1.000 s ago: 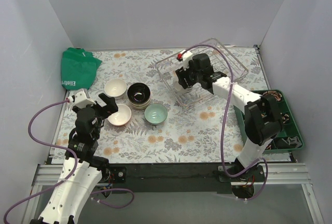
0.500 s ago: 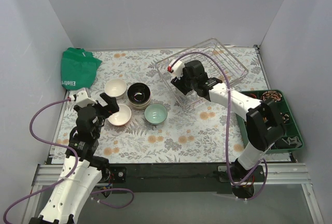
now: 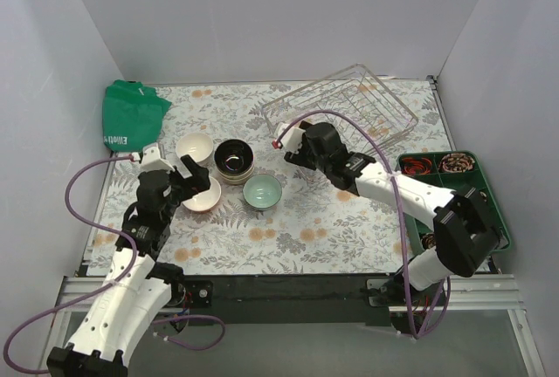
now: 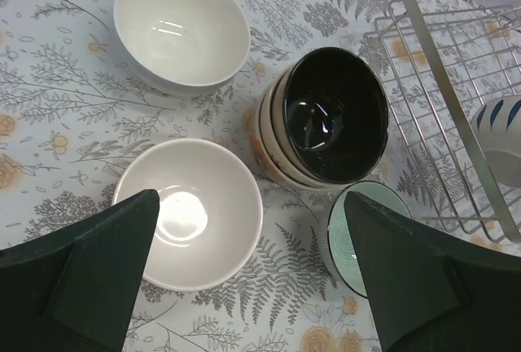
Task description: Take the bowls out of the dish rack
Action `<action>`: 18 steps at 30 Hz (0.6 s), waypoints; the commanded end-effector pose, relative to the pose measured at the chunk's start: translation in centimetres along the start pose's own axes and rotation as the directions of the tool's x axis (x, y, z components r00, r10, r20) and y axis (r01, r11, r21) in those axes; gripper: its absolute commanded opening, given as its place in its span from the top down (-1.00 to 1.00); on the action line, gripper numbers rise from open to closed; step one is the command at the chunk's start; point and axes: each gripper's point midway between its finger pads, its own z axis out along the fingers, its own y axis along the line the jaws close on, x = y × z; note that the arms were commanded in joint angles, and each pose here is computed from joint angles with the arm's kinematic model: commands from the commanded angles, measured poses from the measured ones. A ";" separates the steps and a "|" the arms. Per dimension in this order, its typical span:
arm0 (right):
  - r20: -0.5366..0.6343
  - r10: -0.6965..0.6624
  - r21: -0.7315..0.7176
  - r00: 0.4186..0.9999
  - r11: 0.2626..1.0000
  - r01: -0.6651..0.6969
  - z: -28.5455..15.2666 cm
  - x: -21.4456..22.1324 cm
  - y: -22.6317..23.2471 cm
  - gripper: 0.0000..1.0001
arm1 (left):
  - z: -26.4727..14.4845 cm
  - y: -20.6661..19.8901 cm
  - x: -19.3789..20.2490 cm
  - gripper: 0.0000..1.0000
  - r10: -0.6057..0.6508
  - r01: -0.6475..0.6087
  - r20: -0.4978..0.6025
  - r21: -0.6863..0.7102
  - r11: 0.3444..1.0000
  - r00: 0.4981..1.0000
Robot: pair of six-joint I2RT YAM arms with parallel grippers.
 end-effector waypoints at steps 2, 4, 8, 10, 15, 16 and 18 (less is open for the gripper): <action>0.091 -0.149 0.247 0.985 0.961 0.123 -3.4 -4.3 -3.2 0.97 | -0.2 -3.8 -1.0 -0.96 -0.048 0.056 -0.065 0.130 0.990 0.997; 0.090 -0.212 0.313 0.973 0.934 0.175 -4.5 -5.4 -3.1 0.97 | 0.5 -4.6 -0.4 -0.96 -0.045 0.063 -0.122 0.149 0.987 0.991; 0.054 -0.304 0.380 0.951 0.887 0.262 -5.5 -5.4 -2.0 0.97 | 1.1 -7.6 -1.4 -0.96 -0.046 0.092 -0.200 0.231 0.969 0.979; 0.034 -0.348 0.413 0.937 0.859 0.304 -6.2 -5.6 -1.4 0.97 | 1.2 -8.9 -1.6 -0.96 -0.055 0.119 -0.234 0.266 0.957 0.971; 0.026 -0.428 0.508 0.904 0.784 0.356 -7.7 -6.5 -0.8 0.97 | 2.5 -11.8 -2.5 -0.96 -0.066 0.171 -0.318 0.314 0.934 0.946; 0.033 -0.442 0.516 0.897 0.776 0.363 -8.0 -6.9 -0.4 0.97 | 2.4 -12.4 -2.5 -0.96 -0.069 0.188 -0.342 0.329 0.926 0.937; 0.028 -0.464 0.553 0.885 0.745 0.374 -8.6 -7.5 -0.3 0.97 | 2.9 -13.3 -2.5 -0.96 -0.070 0.210 -0.379 0.340 0.917 0.923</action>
